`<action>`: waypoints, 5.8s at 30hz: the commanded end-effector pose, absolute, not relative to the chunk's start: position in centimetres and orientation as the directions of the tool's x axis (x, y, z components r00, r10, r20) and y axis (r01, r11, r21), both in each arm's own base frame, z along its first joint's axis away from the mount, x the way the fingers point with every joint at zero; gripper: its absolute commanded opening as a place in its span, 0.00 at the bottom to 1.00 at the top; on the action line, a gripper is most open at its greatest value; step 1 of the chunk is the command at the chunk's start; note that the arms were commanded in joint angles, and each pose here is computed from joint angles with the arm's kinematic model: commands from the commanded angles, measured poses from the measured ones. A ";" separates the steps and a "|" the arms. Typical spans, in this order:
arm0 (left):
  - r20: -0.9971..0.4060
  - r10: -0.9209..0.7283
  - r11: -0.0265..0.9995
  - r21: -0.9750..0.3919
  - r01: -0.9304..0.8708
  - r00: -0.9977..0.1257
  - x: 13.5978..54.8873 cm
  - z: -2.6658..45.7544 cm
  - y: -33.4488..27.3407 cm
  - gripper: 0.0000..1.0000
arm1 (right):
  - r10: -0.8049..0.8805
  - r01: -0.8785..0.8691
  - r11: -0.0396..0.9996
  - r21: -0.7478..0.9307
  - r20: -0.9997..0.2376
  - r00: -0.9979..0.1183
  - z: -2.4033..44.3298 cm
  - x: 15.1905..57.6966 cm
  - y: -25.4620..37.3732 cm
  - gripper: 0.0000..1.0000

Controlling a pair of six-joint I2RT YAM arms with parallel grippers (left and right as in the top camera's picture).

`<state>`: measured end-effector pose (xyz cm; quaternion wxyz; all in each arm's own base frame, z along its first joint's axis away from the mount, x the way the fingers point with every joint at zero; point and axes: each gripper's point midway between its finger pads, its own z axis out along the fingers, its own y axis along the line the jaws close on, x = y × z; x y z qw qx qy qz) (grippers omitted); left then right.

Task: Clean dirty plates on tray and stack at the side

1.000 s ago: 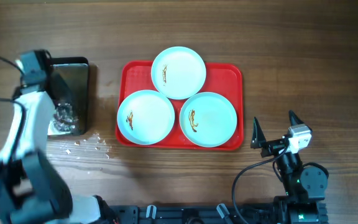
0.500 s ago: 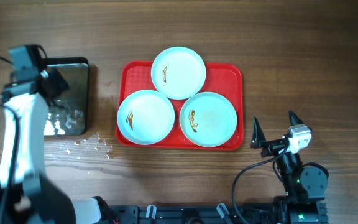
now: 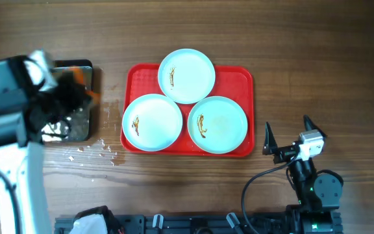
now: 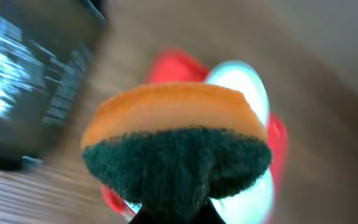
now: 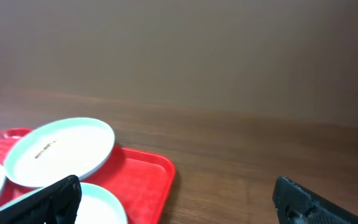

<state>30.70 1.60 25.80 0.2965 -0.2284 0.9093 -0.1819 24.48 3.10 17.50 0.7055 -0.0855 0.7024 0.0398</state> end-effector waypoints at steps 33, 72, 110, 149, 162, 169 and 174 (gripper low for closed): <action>-0.096 -0.336 0.920 -0.246 -0.305 -0.937 31.2 8.1 -9.5 0.04 | 0.028 -0.997 0.026 0.066 -0.997 -0.066 44.2 25.8 18.0 1.00; -0.127 -0.383 0.921 -0.130 -0.367 -0.915 30.9 7.7 -7.2 0.04 | -0.366 -0.408 0.866 0.289 -0.191 -0.911 5.9 35.4 29.3 0.40; -0.101 -0.400 0.896 -0.253 -0.365 -0.911 31.4 8.2 -11.0 0.04 | -0.298 -0.318 0.904 0.285 -0.113 -0.948 -0.4 33.2 29.9 0.04; -0.079 -0.410 0.893 -0.237 -0.383 -0.909 31.2 0.9 -12.8 0.41 | -0.287 -0.296 0.906 0.303 -0.078 -0.955 -0.4 32.5 29.9 0.04; -0.134 -0.415 0.892 -0.252 -0.374 -0.900 31.7 2.8 -12.5 0.04 | -0.286 -0.294 0.907 0.301 -0.072 -0.955 -0.4 32.4 29.8 0.04; -0.118 -0.413 0.894 -0.239 -0.378 -0.903 31.5 2.0 -12.5 0.04 | -0.283 -0.290 0.908 0.301 -0.070 -0.957 -0.4 32.4 29.8 0.04; -0.095 -0.413 0.899 -0.205 -0.388 -0.906 31.3 0.4 -12.3 0.04 | -0.282 -0.290 0.908 0.301 -0.070 -0.957 -0.4 32.4 29.8 0.04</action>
